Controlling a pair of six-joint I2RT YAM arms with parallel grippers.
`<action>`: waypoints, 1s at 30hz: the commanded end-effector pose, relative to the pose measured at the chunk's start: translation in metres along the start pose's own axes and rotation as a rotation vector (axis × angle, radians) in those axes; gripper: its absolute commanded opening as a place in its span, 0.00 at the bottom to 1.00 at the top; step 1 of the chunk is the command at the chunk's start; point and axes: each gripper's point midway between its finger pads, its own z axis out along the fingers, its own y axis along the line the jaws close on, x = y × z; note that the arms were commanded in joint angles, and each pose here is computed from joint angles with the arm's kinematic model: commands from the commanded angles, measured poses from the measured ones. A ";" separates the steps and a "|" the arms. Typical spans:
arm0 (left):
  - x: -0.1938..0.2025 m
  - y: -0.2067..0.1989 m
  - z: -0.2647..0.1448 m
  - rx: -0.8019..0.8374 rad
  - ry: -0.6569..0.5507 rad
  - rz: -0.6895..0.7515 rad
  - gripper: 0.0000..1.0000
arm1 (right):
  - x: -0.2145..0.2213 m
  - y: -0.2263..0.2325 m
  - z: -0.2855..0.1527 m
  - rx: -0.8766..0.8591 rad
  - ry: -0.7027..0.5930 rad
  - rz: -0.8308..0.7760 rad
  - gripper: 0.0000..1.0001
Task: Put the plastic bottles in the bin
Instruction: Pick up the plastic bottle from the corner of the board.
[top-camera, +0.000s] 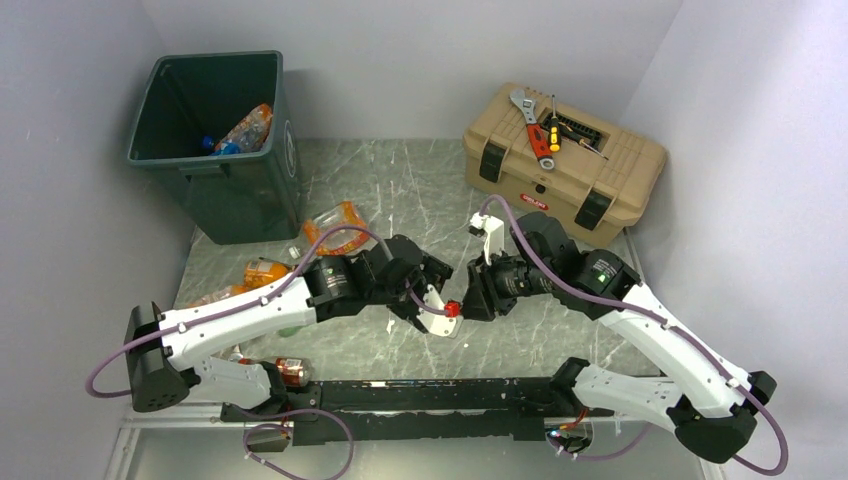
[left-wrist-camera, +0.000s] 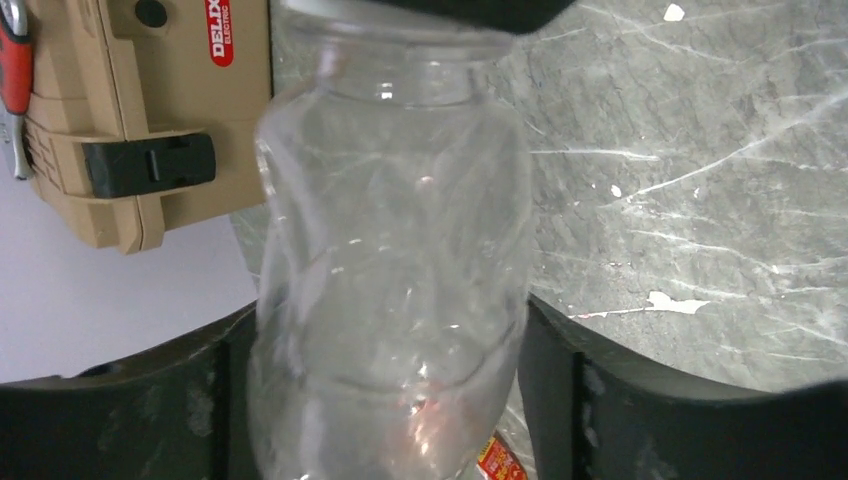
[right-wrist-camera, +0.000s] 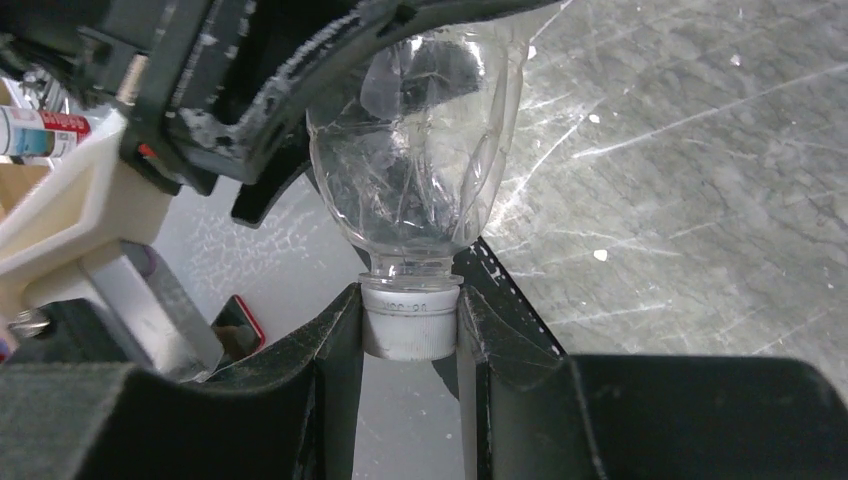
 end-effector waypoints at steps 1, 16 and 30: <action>-0.022 0.032 -0.012 -0.087 -0.047 0.000 0.73 | -0.014 0.009 -0.010 -0.023 -0.046 -0.049 0.00; -0.035 0.038 -0.020 -0.132 -0.095 -0.054 0.41 | -0.029 0.009 -0.022 0.019 -0.108 -0.071 0.59; -0.072 0.089 -0.063 -0.308 -0.481 -0.692 0.38 | -0.077 0.018 -0.116 0.015 -0.888 -0.134 0.99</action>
